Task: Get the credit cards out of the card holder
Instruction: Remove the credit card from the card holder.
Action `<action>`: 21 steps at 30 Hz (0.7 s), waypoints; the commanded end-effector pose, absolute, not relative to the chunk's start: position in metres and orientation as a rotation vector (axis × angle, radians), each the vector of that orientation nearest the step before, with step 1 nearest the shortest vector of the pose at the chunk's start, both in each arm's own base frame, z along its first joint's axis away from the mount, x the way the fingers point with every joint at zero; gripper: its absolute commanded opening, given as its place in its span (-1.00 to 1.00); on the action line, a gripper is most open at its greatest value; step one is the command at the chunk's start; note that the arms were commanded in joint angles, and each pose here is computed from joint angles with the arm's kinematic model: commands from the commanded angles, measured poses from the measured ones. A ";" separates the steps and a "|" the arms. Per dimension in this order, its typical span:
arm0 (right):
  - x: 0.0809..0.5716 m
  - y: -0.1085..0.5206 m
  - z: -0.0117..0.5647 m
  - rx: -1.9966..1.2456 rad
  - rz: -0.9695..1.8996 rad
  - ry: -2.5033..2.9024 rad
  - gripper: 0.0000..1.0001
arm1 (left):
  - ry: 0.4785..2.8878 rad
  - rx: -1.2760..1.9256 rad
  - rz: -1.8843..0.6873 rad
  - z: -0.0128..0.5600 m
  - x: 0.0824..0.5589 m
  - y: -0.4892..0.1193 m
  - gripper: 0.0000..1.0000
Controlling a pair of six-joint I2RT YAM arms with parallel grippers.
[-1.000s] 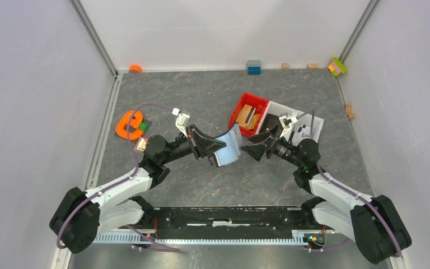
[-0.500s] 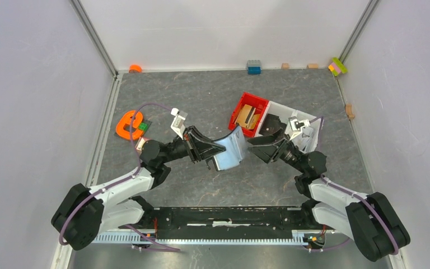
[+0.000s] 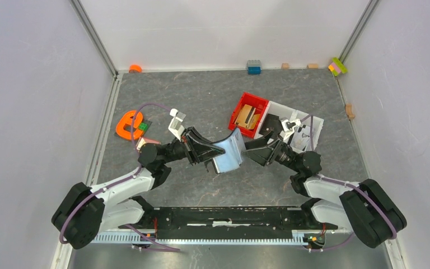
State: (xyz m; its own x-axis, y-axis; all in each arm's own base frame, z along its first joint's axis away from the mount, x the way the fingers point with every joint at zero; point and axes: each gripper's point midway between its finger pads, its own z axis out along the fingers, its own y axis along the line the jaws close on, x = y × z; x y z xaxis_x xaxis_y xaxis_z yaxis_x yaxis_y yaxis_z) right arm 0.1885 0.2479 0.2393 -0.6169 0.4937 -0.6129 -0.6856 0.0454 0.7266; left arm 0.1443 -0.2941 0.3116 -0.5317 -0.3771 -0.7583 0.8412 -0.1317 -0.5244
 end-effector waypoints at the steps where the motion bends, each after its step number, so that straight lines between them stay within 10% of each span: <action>1: 0.163 0.247 0.284 -0.328 1.814 1.237 0.96 | 1.165 0.611 -1.811 0.329 0.133 -0.290 -0.96; 21: 0.163 0.239 0.288 -0.360 1.720 1.192 0.55 | 1.463 0.408 -1.480 0.283 0.190 -0.287 -0.96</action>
